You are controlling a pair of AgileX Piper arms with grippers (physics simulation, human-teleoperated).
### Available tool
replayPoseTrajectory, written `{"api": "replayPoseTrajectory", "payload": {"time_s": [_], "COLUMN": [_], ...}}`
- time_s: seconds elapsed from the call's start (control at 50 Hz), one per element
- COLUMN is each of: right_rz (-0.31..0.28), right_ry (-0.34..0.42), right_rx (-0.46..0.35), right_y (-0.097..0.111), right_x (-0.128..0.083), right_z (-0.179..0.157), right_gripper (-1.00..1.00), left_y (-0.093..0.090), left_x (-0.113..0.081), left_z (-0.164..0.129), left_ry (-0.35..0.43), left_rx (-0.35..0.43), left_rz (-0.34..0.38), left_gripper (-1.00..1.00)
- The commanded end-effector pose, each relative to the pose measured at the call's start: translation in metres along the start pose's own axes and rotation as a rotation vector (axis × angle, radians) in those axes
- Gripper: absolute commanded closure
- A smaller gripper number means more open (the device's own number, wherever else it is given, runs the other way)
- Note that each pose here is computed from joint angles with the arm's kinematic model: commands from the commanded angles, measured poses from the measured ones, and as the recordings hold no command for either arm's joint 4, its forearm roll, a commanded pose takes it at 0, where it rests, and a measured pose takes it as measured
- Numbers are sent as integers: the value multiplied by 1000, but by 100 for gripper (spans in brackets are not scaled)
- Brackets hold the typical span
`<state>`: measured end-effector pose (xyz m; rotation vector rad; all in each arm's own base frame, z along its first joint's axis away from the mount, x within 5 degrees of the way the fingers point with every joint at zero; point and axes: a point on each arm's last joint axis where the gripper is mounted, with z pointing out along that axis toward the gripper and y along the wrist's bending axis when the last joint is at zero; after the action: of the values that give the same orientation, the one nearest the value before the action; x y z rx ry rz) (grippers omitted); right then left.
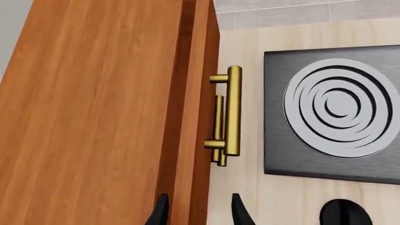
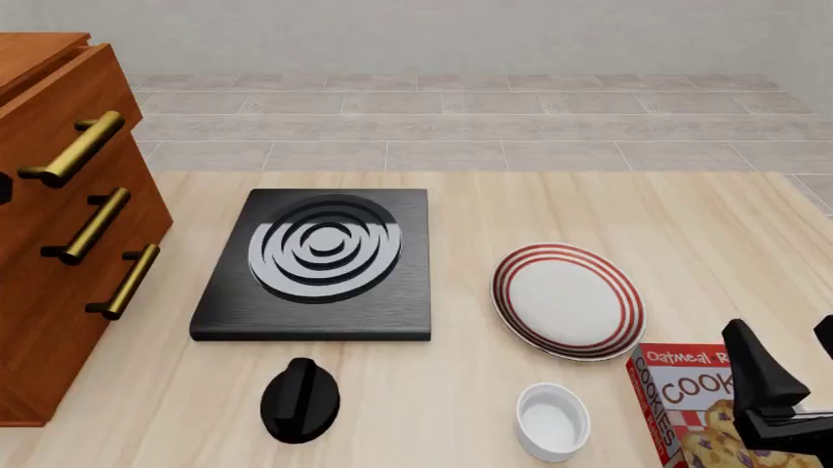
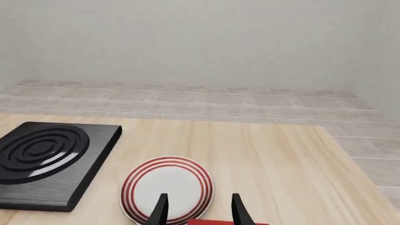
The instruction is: Pick the akita bowl in the top layer of the wooden cabinet and place it on the plate.
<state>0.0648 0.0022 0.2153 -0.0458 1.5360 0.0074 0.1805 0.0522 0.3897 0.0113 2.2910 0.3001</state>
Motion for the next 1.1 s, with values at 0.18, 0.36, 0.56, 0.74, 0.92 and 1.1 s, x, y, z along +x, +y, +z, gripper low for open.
{"api": "replayPoseTrajectory", "payload": {"time_s": [0.18,0.36,0.56,0.74,0.92,1.1], "right_rz": [0,1,4,8,11,11], "right_ry": [1,1,0,-2,-3,-4], "right_rx": [0,1,2,5,6,6], "right_y": [0,0,0,0,0,0], "right_x": [0,0,0,0,0,0], "right_z": [0,0,0,-1,0,2], "right_gripper": [-100,-100,-100,-100,-100,-100], "left_y": [2,3,-9,-14,-19,-25], "left_x": [11,18,21,21,22,19], "left_z": [17,28,34,37,37,38], "left_ry": [39,63,99,125,137,147], "left_rx": [-9,-11,39,65,83,109], "left_rz": [-12,-9,-11,0,12,32], "left_gripper": [-100,-100,-100,-100,-100,-100]}}
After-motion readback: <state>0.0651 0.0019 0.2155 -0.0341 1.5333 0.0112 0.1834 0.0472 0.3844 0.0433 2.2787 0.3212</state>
